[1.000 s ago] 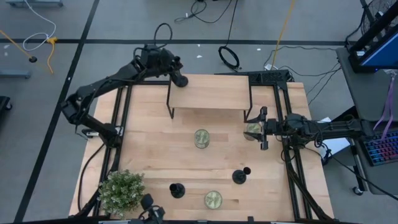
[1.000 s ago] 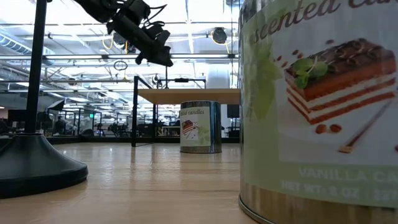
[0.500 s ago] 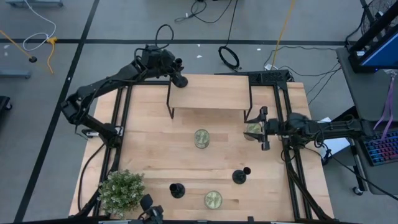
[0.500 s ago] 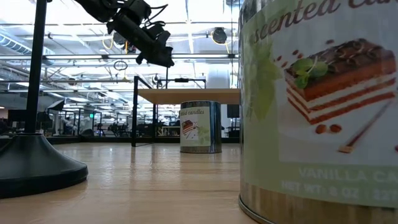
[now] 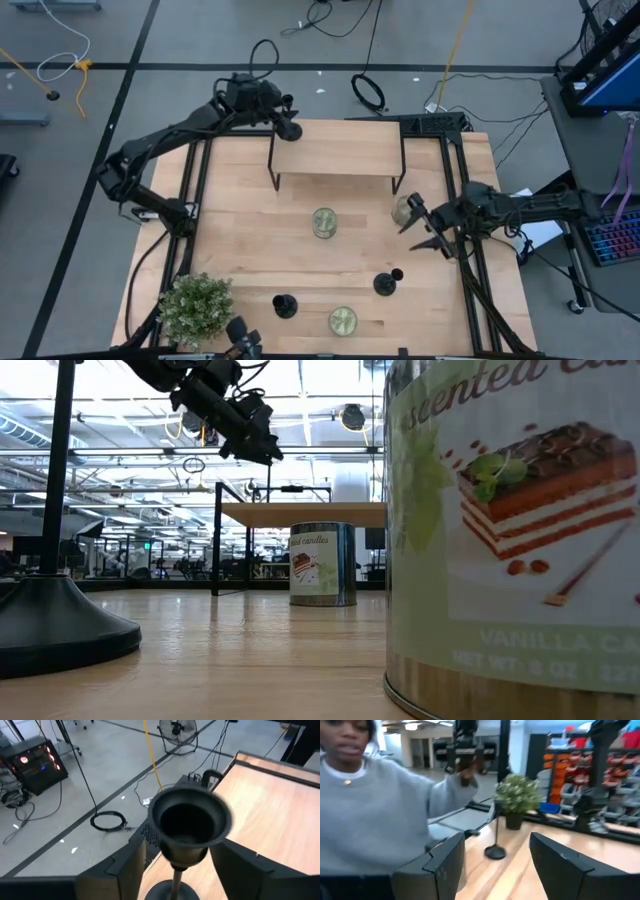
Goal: Pick & Place candle stick holders
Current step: Put the top black candle holder on the shelf, then put the right black candle holder on the shelf
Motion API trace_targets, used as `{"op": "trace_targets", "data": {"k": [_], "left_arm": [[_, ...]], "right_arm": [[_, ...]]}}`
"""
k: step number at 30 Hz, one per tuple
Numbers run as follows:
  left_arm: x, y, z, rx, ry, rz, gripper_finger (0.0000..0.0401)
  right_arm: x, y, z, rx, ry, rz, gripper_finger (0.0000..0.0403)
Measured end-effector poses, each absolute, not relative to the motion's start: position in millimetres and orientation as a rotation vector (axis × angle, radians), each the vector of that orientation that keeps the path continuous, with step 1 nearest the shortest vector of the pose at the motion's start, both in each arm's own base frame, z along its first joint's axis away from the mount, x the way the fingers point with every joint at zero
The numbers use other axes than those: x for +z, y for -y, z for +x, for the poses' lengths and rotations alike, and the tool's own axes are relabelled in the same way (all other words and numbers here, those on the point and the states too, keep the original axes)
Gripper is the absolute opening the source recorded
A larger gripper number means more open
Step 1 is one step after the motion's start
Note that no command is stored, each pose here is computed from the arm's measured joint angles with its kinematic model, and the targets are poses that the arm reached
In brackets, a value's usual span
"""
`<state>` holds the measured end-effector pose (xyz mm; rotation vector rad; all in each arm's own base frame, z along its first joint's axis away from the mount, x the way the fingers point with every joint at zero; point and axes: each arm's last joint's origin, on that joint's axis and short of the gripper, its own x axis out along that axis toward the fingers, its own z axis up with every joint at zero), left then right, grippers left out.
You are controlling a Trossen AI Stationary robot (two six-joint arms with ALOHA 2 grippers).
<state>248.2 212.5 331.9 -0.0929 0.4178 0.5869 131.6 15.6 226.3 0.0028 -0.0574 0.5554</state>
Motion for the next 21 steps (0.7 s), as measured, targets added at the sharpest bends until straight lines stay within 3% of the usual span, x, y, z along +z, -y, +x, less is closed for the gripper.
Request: {"op": "trace_targets", "data": {"k": [10,21], "left_arm": [[362.5,-190.5,232.1,0.573,-0.331,-0.037,0.0261],[390.4,-154.3,213.3,0.518,-0.270,0.003,0.0262]], "right_arm": [[210.7,-34.3,151.4,0.676,-0.048,0.037,0.0288],[183.2,-58.4,168.2,0.794,-0.195,0.014,0.0297]]}}
